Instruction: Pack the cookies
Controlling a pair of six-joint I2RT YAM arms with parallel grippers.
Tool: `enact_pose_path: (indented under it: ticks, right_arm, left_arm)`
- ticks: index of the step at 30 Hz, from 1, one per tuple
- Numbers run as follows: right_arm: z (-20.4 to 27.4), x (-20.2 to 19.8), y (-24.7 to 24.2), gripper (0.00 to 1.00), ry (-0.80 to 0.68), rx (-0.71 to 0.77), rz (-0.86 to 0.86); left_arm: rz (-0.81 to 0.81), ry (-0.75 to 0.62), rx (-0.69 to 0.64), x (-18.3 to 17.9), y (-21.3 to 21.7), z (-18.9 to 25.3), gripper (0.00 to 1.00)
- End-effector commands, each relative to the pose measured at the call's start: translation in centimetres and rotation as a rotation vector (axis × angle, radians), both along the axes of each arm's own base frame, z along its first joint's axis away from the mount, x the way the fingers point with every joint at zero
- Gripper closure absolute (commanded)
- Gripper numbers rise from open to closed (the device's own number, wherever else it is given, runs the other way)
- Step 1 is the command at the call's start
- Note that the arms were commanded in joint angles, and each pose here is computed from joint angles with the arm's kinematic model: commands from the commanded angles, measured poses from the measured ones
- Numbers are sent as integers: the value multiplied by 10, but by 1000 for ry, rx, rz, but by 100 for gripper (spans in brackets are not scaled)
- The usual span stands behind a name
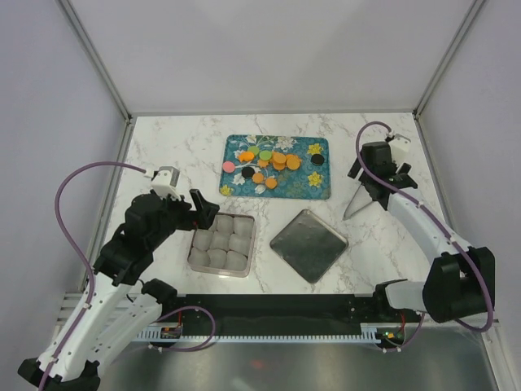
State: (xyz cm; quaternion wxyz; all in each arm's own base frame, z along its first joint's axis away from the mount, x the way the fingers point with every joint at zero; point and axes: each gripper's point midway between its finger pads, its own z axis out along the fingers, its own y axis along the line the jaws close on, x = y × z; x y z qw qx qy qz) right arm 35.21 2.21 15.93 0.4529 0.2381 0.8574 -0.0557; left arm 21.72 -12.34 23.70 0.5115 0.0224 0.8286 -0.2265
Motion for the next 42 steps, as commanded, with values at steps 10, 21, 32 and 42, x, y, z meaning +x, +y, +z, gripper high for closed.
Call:
enact_pose_path:
  ticks: [10,21,32,42]
  right_arm:
    - [-52,28,-80,19,83,136,-304]
    - [-98,24,-98,33,156,153,-381]
    - [-124,40,-108,46,196,182,-392]
    - [-137,44,-113,100,234,159,-382]
  left_arm:
    - [-24,-71,-2,0,0,13,0]
    - [-57,-67,-14,-3,-6,13,0]
    - [-61,-65,-14,-4,-6,12,0]
    - [-81,-43,-14,-3,-11,8,0]
